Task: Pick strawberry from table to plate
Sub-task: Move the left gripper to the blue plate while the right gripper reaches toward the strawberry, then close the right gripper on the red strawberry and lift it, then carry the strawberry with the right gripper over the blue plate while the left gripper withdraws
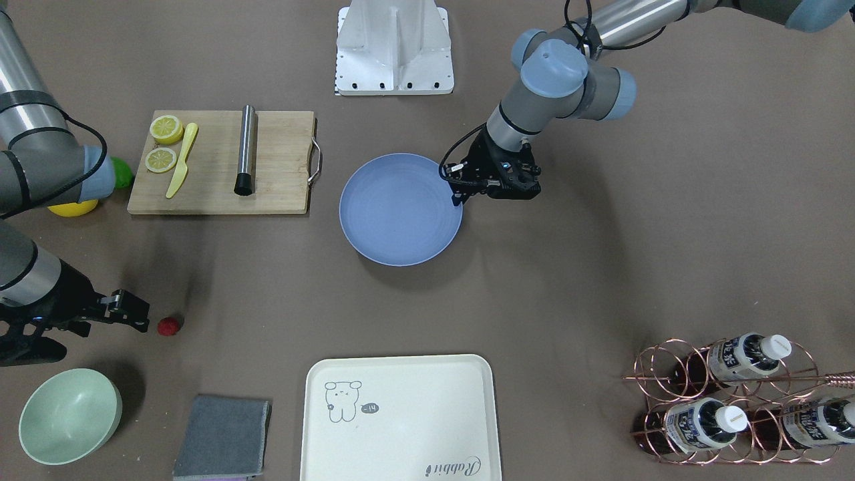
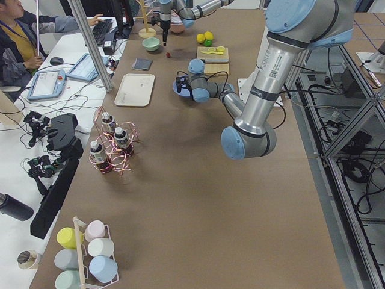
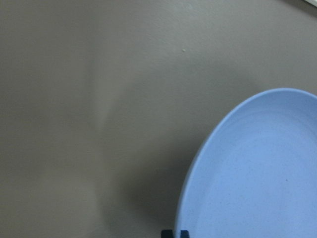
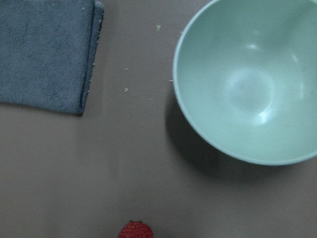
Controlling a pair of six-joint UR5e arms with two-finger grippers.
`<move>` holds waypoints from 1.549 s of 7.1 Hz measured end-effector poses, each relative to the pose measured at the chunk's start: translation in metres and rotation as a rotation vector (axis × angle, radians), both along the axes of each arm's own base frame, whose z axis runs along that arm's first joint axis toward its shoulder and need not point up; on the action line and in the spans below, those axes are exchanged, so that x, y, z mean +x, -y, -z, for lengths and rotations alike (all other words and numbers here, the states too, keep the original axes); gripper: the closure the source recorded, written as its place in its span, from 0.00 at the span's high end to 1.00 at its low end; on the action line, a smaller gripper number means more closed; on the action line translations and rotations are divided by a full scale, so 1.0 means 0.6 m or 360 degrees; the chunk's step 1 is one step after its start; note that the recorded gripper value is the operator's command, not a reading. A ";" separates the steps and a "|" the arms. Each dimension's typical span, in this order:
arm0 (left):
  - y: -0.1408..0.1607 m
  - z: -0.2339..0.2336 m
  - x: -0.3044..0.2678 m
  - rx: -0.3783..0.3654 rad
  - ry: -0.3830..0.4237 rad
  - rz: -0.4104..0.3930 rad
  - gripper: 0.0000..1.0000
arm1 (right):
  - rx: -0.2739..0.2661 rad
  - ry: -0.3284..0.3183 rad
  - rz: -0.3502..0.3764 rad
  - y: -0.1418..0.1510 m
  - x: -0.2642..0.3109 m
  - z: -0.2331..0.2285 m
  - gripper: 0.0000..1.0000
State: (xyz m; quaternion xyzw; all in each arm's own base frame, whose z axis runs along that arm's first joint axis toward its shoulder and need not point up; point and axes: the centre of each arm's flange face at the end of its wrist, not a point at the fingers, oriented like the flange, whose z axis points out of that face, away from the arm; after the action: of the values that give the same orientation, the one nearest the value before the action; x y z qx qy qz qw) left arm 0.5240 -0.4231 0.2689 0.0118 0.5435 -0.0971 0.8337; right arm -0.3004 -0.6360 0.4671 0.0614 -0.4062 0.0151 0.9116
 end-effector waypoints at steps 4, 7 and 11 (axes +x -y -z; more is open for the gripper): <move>0.002 0.014 0.030 -0.0009 0.0005 0.0007 0.00 | 0.0010 -0.0041 -0.0011 -0.009 -0.096 0.010 0.07; 0.002 0.014 0.027 -0.0011 0.0004 0.0011 0.96 | 0.0013 -0.0054 0.0003 -0.010 -0.109 0.004 0.00; 0.073 -0.012 -0.105 -0.0030 -0.0013 0.0078 0.96 | -0.0038 0.0166 -0.0090 -0.028 -0.202 0.207 0.00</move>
State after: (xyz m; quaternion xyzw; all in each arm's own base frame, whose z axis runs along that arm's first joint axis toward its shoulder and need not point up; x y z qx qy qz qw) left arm 0.4610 -0.4666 0.2760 0.0168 0.5456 -0.1227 0.8288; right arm -0.4214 -0.6190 0.3427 0.0612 -0.4509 0.0489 0.8891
